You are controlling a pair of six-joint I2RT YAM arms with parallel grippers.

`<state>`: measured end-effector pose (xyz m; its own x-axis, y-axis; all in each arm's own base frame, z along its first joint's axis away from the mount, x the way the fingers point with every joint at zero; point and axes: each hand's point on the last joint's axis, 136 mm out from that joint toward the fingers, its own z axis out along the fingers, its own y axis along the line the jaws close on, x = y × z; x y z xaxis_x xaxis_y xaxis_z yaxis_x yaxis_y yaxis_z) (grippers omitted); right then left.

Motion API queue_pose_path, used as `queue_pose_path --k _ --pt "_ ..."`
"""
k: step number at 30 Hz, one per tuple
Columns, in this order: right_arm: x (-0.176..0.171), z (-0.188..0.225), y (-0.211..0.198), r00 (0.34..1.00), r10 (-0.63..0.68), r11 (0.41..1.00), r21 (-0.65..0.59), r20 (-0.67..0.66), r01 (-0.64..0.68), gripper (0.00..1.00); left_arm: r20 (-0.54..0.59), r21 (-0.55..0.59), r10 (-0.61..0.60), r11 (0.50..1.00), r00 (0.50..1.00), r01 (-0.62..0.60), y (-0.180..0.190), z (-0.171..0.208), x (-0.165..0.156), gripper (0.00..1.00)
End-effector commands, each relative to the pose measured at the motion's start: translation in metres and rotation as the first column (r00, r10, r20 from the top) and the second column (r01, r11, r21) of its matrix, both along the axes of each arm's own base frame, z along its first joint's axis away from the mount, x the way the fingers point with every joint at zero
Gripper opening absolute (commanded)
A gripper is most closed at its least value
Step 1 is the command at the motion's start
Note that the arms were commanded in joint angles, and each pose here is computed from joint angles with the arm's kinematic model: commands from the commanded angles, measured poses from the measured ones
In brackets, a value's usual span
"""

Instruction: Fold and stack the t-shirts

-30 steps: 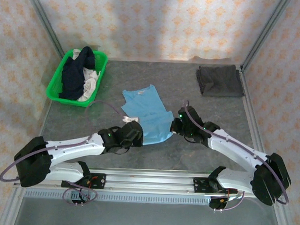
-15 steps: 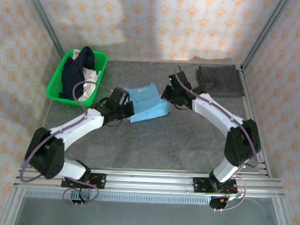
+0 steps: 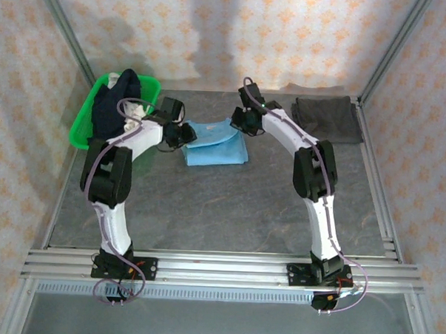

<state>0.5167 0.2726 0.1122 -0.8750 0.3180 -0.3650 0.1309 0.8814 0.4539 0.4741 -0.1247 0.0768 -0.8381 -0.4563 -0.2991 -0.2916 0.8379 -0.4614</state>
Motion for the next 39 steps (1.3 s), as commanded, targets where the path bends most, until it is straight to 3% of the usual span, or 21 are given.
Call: queue_pose_path --k 1,5,7,9,13,17,21,27,31,39 --pt "0.021 0.008 -0.009 1.000 -0.013 1.000 -0.014 0.010 0.013 0.15 -0.030 -0.011 -0.003 1.000 1.000 0.003 0.007 0.003 0.019 0.40" --pt "0.055 -0.010 -0.011 0.999 -0.036 0.999 0.025 0.015 0.035 0.20 -0.024 -0.013 0.015 1.000 1.000 -0.015 0.015 0.009 0.057 0.41" --pt "0.067 -0.013 -0.014 1.000 -0.027 0.999 0.031 0.006 0.027 0.27 -0.023 0.022 0.009 1.000 1.000 -0.009 0.018 0.014 0.068 0.48" --pt "0.067 -0.011 -0.022 1.000 -0.025 1.000 -0.015 0.007 0.025 0.31 -0.025 0.056 -0.017 0.998 1.000 0.018 0.020 0.016 0.071 0.49" --pt "0.056 0.012 -0.025 0.997 0.025 0.996 -0.083 0.070 -0.019 0.39 0.008 0.109 -0.037 0.993 0.999 0.036 0.026 0.028 0.067 0.52" --pt "0.029 0.013 -0.005 0.987 0.118 0.993 -0.030 0.107 -0.115 0.46 -0.021 0.245 -0.101 0.964 0.995 0.103 0.025 0.027 0.046 0.57" --pt "0.008 -0.006 0.000 0.982 0.167 0.986 -0.014 0.088 -0.167 0.49 -0.048 0.220 -0.141 0.964 0.989 0.149 0.019 0.001 0.030 0.63" --pt "0.005 -0.028 -0.005 0.982 0.175 0.984 -0.046 0.068 -0.172 0.49 -0.004 0.177 -0.146 0.974 0.989 0.144 0.010 -0.003 0.032 0.64" --pt "0.009 -0.037 -0.004 0.978 0.201 0.978 -0.061 0.047 -0.198 0.41 0.014 0.143 -0.140 0.980 0.990 0.137 0.004 -0.003 0.037 0.47" --pt "0.014 -0.021 -0.009 0.974 0.214 0.973 -0.101 0.072 -0.206 0.05 0.030 0.110 -0.187 0.977 0.982 0.182 -0.016 0.014 0.036 0.10"
